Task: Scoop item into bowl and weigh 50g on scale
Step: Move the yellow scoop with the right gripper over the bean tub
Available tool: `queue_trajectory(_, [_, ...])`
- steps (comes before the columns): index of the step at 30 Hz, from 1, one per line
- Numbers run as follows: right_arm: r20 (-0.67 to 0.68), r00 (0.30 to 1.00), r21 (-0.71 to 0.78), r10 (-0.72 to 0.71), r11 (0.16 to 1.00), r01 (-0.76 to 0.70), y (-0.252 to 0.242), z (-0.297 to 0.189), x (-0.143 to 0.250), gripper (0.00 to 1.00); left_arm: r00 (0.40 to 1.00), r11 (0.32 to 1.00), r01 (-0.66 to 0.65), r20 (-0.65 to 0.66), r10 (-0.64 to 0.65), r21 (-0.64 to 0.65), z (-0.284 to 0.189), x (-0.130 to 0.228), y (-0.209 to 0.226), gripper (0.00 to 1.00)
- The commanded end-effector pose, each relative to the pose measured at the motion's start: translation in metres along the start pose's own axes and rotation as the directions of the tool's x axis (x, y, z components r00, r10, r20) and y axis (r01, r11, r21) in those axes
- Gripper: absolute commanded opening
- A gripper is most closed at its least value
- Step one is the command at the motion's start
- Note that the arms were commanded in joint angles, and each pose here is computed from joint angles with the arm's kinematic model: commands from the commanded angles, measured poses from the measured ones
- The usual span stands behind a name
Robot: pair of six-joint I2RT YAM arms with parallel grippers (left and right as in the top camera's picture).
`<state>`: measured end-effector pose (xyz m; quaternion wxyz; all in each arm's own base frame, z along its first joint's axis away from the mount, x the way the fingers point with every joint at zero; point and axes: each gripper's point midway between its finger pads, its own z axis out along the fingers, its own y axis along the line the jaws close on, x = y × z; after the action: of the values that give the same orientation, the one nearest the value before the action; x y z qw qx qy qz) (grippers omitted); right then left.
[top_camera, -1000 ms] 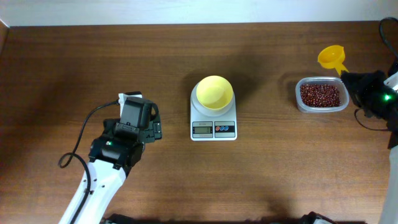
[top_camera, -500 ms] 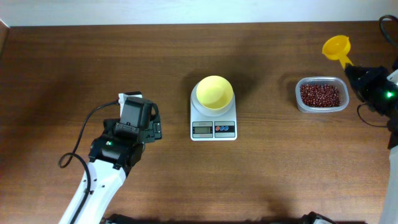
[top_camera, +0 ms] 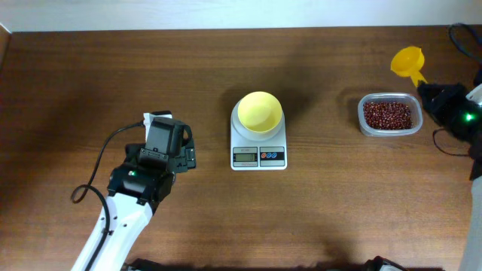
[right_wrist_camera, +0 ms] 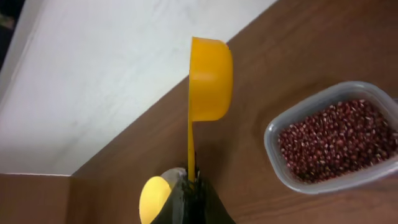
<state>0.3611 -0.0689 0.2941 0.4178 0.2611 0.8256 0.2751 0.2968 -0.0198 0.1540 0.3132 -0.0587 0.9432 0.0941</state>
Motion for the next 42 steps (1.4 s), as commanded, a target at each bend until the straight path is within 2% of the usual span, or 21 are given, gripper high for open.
queue_trajectory(1, [0.031, 0.999, 0.007, 0.021, 1.000, -0.021, 0.004, -0.008, -0.006, 0.04, 1.000, 1.000, -0.003, -0.005, 0.002, -0.016, 0.003, 0.001, 0.003, 0.99])
queue_trajectory(6, [0.040, 0.999, 0.021, 0.028, 0.999, -0.029, 0.001, -0.008, -0.008, 0.04, 1.000, 1.000, -0.003, -0.005, 0.002, -0.016, 0.003, 0.001, 0.003, 0.99])
queue_trajectory(11, [0.081, 0.983, 0.015, -0.165, 0.986, 0.164, 0.007, -0.009, -0.019, 0.04, 1.000, 1.000, -0.002, -0.005, 0.002, -0.016, 0.003, 0.001, 0.003, 0.99])
queue_trajectory(17, [0.086, 0.982, 0.012, -0.168, 0.986, 0.168, 0.008, -0.009, -0.020, 0.04, 1.000, 1.000, -0.003, -0.005, 0.002, -0.016, 0.003, 0.001, 0.003, 0.99])
queue_trajectory(21, [0.136, 0.973, 0.030, -0.188, 0.982, 0.185, 0.008, -0.009, -0.033, 0.04, 1.000, 1.000, -0.003, -0.005, 0.002, -0.016, 0.003, 0.001, 0.003, 0.99])
queue_trajectory(26, [0.107, 0.981, 0.033, -0.162, 0.987, 0.159, 0.003, -0.006, -0.027, 0.04, 1.000, 1.000, -0.003, -0.004, 0.002, -0.016, 0.003, 0.001, 0.003, 0.99])
queue_trajectory(28, [0.055, 0.987, 0.042, -0.150, 0.988, 0.148, -0.002, -0.005, -0.014, 0.04, 1.000, 1.000, -0.002, -0.006, 0.002, -0.011, 0.003, 0.001, 0.002, 0.99])
queue_trajectory(31, [-0.059, 0.990, 0.010, -0.124, 0.992, 0.125, -0.003, -0.005, 0.014, 0.04, 0.999, 0.984, 0.009, -0.041, -0.001, 0.180, 0.000, 0.005, -0.031, 0.99])
queue_trajectory(33, [-0.079, 0.989, -0.059, -0.127, 0.991, 0.123, 0.008, -0.006, 0.019, 0.04, 0.998, 0.974, 0.011, -0.055, 0.001, 0.228, -0.002, 0.008, -0.039, 0.99])
queue_trajectory(35, [-0.074, 0.976, -0.037, -0.205, 0.979, 0.203, 0.003, -0.005, 0.018, 0.04, 0.997, 0.947, 0.018, -0.071, 0.006, 0.321, -0.007, 0.010, -0.056, 0.99])
queue_trajectory(36, [-0.081, 0.970, 0.050, -0.228, 0.971, 0.233, -0.013, -0.006, 0.018, 0.04, 0.997, 0.921, 0.023, -0.076, 0.007, 0.388, -0.011, 0.009, -0.068, 0.99])
queue_trajectory(38, [-0.147, 0.949, 0.198, -0.280, 0.931, 0.305, -0.043, -0.011, 0.026, 0.04, 0.998, 0.896, 0.020, -0.059, 0.007, 0.444, -0.016, 0.004, -0.078, 0.99])
queue_trajectory(39, [-0.175, 0.944, 0.242, -0.280, 0.917, 0.317, -0.053, -0.014, 0.031, 0.04, 0.999, 0.901, 0.020, -0.049, 0.001, 0.434, -0.015, 0.001, -0.076, 0.99])
queue_trajectory(41, [-0.179, 0.944, 0.259, -0.278, 0.912, 0.318, -0.056, -0.015, 0.031, 0.04, 1.000, 0.954, 0.016, -0.009, -0.014, 0.300, -0.006, -0.006, -0.053, 0.99])
queue_trajectory(42, [-0.179, 0.946, 0.250, -0.271, 0.917, 0.310, -0.055, -0.014, 0.031, 0.04, 1.000, 0.961, 0.016, -0.002, -0.016, 0.275, -0.004, -0.007, -0.049, 0.99])
